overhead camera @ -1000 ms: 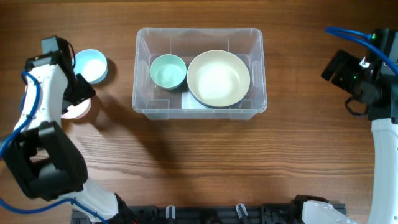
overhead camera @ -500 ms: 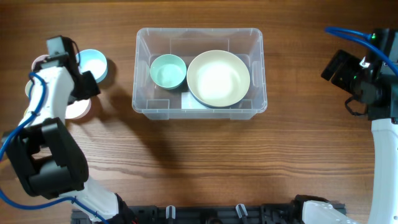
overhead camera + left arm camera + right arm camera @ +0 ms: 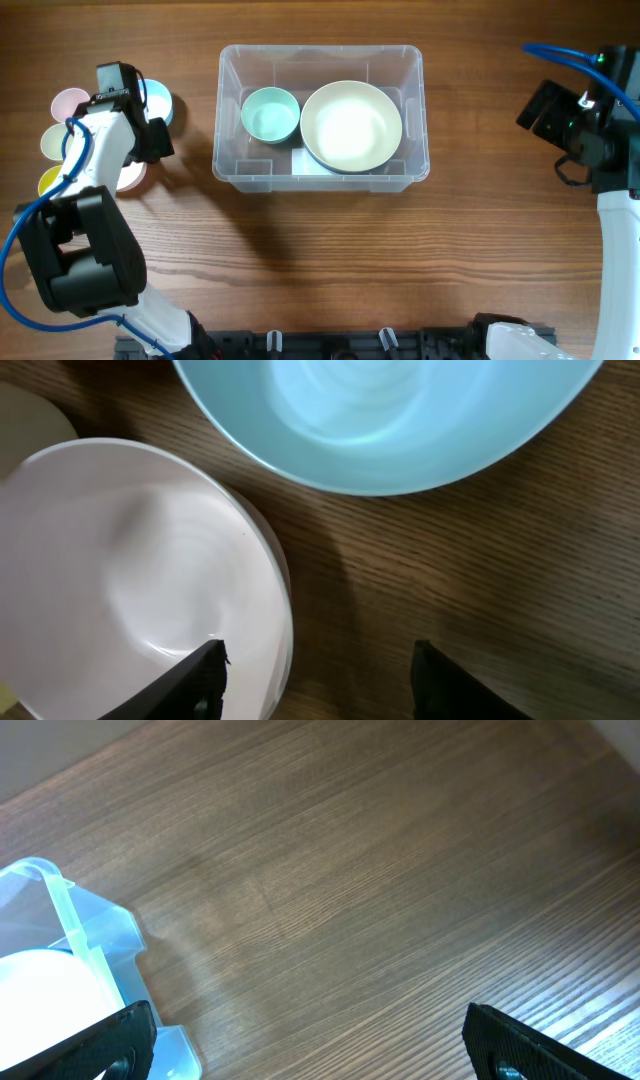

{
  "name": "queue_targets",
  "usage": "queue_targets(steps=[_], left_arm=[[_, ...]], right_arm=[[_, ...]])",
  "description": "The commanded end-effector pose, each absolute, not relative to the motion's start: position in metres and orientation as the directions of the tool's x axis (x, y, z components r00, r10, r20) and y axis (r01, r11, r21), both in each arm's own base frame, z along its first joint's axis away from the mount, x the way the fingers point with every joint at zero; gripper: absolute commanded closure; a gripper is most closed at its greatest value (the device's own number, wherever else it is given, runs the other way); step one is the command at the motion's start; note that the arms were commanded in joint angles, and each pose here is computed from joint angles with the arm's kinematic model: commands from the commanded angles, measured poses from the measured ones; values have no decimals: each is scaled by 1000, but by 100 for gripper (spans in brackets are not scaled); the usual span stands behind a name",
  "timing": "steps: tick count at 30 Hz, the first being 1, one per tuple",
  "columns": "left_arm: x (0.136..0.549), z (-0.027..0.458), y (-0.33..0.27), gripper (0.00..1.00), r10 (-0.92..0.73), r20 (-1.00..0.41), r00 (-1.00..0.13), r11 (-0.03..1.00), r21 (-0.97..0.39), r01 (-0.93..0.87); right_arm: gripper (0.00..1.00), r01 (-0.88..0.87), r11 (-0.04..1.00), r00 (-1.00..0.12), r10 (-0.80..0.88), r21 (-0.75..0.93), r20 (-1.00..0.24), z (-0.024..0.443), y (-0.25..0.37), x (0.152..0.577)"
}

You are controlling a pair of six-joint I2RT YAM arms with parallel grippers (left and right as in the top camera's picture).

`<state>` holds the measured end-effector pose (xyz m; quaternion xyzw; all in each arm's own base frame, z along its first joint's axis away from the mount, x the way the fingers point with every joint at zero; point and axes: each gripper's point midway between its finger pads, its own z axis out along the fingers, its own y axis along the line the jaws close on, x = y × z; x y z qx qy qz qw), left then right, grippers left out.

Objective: Pack container
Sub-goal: 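Lower the left gripper onto the pink bowl rim and grasp it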

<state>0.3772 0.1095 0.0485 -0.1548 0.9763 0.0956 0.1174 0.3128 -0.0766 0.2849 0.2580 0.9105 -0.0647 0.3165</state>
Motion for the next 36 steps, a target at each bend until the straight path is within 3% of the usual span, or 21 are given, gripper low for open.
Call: queue_targets(steps=[1, 6, 10, 22, 27, 36], left_arm=[[373, 33, 113, 41, -269, -219, -938, 934, 178, -309], [373, 19, 113, 43, -270, -193, -943, 935, 181, -305], [373, 20, 115, 58, -273, -200, -941, 931, 192, -311], [372, 20, 115, 81, -274, -193, -942, 931, 192, -310], [371, 19, 115, 96, -273, -188, -943, 932, 192, -308], [372, 36, 110, 96, -262, -214, -941, 935, 185, -303]], right_arm=[[0, 529, 847, -648, 438, 45, -623, 290, -81, 315], [0, 529, 848, -648, 438, 45, -623, 290, -81, 315], [0, 529, 848, -648, 437, 45, -623, 290, -81, 315], [0, 529, 848, -648, 438, 46, -623, 290, -81, 315], [0, 529, 848, -648, 438, 46, -623, 290, -81, 315], [1, 529, 848, -648, 438, 45, -623, 290, -81, 315]])
